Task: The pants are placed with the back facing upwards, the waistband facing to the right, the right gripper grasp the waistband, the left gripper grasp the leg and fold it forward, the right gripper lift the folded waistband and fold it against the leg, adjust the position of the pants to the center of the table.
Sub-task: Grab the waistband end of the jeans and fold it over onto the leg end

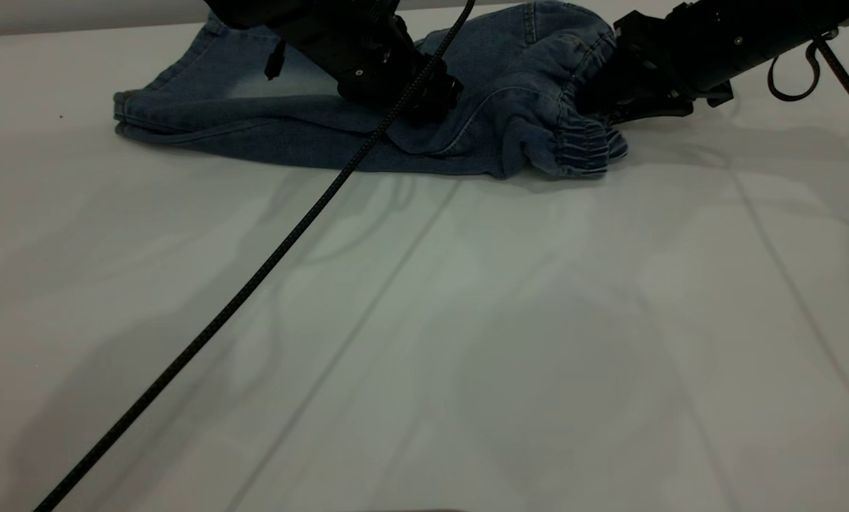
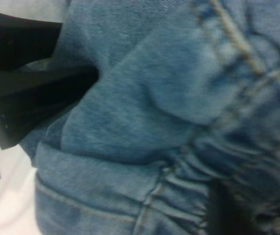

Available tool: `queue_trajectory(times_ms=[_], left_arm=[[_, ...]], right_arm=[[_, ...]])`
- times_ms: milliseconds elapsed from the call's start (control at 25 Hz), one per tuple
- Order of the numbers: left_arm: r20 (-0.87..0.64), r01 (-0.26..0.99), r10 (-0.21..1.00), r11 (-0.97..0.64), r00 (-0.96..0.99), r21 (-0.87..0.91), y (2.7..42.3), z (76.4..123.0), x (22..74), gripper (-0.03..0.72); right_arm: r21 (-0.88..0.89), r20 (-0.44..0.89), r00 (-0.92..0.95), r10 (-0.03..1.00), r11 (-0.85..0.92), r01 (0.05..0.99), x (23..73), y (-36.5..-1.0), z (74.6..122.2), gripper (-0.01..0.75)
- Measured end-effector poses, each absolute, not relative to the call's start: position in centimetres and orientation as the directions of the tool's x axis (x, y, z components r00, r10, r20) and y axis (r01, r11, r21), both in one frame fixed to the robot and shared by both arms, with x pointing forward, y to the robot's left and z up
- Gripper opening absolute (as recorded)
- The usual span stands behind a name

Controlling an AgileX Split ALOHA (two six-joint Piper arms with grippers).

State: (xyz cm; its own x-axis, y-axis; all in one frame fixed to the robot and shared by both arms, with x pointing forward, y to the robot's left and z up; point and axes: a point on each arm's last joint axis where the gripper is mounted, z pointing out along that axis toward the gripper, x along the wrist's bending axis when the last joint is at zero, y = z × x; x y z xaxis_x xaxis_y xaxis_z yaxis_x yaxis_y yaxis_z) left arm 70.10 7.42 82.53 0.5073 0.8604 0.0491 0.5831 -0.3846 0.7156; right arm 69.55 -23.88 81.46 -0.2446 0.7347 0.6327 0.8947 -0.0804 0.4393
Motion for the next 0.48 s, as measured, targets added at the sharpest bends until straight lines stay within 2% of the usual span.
queue_trajectory(times_ms=[120, 320, 480], left_arm=[[0.046, 0.587, 0.859, -0.387, 0.510, 0.711, 7.4, 82.5, 70.0, 0.412], [0.029, 0.604, 0.851, -0.396, 0.525, 0.692, 7.4, 82.7, 70.2, 0.412], [0.011, 0.618, 0.841, -0.407, 0.542, 0.672, 7.5, 83.3, 70.4, 0.412]], right_arm=[[0.423, 0.643, -0.222, 0.733, -0.098, 0.901, 69.6, -24.3, 81.5, 0.034], [0.390, 0.684, -0.216, 0.697, -0.098, 0.916, 70.6, -25.7, 83.2, 0.020], [0.391, 0.662, -0.228, 0.714, -0.069, 0.918, 71.4, -26.8, 85.6, 0.020]])
